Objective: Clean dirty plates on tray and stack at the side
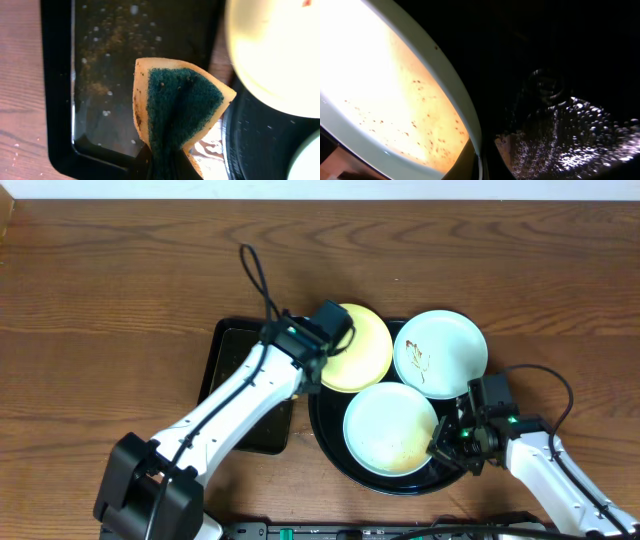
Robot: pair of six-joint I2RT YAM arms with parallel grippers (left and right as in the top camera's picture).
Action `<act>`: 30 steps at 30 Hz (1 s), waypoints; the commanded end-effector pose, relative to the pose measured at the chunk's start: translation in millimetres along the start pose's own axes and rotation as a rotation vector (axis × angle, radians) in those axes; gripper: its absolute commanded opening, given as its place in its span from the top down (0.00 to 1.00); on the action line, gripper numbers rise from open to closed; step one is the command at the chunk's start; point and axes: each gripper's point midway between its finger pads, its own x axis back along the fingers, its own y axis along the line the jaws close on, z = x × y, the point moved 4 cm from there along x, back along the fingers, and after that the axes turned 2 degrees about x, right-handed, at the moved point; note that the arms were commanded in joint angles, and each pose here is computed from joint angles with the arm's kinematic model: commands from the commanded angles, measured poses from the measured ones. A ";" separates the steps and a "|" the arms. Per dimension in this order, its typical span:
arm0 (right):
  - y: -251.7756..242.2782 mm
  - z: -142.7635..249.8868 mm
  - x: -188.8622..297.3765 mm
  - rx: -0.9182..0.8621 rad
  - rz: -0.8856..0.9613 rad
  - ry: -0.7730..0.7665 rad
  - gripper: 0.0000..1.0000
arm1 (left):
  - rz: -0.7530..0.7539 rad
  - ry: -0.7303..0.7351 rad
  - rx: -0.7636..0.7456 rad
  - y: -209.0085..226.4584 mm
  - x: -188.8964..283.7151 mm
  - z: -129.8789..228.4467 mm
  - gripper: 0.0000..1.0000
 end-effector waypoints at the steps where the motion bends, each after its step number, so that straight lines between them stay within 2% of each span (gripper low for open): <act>1: 23.1 -21.0 20.0 0.080 -0.026 -0.080 0.99 | 0.007 -0.009 0.031 10.5 5.6 -9.5 0.93; 6: 45.5 -35.8 45.2 0.173 -0.042 -0.136 0.99 | 0.005 -0.004 0.045 15.3 3.9 -11.6 0.93; 12: 52.0 -45.6 75.0 0.251 0.108 -0.215 0.98 | 0.020 0.007 0.045 14.3 3.6 -10.8 0.92; 21: 54.0 -34.3 97.4 0.359 0.293 -0.227 0.98 | 0.051 0.035 0.032 10.4 3.8 -6.7 0.93; 30: 46.9 -33.7 139.5 0.336 0.476 -0.292 0.98 | 0.065 0.049 0.012 8.8 4.0 -4.6 0.93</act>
